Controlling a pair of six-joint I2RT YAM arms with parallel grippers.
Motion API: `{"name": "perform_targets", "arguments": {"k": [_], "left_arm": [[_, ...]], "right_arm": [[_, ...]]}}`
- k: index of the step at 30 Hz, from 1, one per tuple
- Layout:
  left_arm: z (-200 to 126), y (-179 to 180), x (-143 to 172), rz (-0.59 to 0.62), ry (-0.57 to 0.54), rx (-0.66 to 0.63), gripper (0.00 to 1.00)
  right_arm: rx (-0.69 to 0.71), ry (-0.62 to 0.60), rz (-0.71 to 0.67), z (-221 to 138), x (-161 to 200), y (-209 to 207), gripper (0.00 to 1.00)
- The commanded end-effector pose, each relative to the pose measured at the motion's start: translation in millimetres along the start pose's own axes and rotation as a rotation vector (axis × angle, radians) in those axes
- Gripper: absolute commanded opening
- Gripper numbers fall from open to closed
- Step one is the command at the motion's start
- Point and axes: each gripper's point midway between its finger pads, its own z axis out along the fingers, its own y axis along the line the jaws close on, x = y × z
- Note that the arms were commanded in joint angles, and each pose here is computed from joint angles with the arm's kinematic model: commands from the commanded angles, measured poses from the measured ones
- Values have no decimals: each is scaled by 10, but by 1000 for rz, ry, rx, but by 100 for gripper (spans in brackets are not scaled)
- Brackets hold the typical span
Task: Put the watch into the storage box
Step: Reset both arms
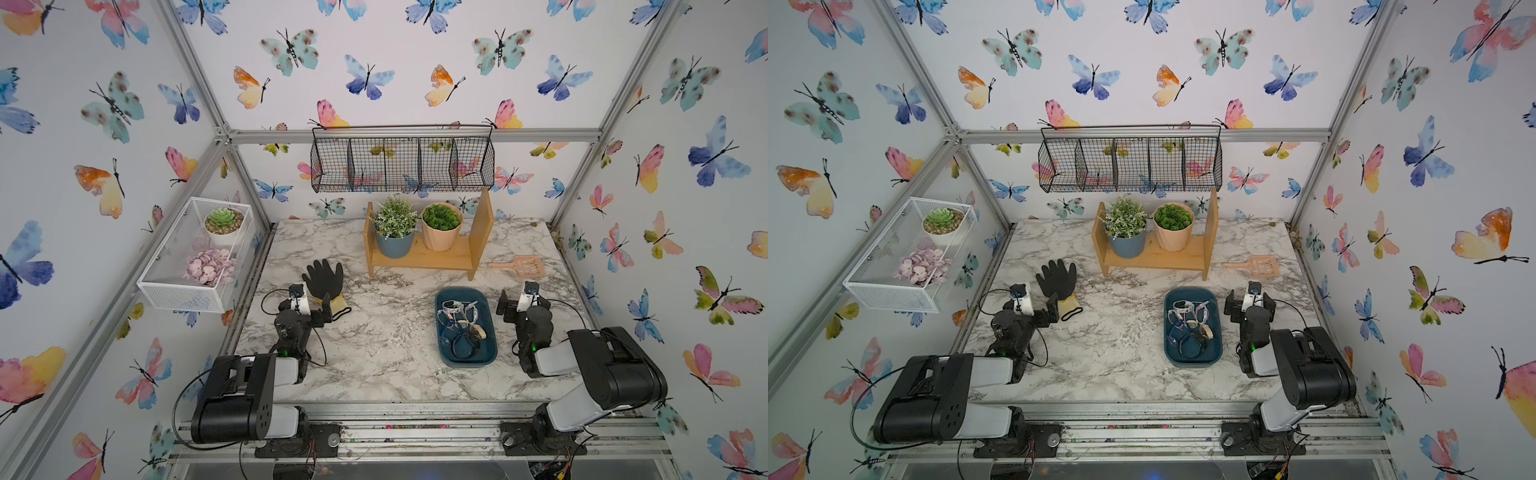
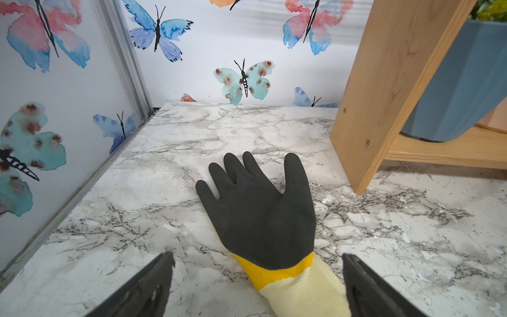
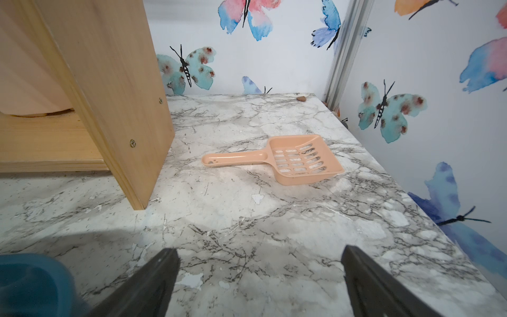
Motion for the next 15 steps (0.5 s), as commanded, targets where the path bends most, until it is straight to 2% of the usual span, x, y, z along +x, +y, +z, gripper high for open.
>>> {"name": "perform_targets", "arguments": {"k": [1, 15], "left_arm": [[22, 20, -6, 3, 2, -15, 98], [22, 21, -9, 3, 0, -16, 98]], "right_arm": [[-8, -24, 9, 27, -89, 14, 99], [-8, -25, 10, 26, -91, 14, 99]]}}
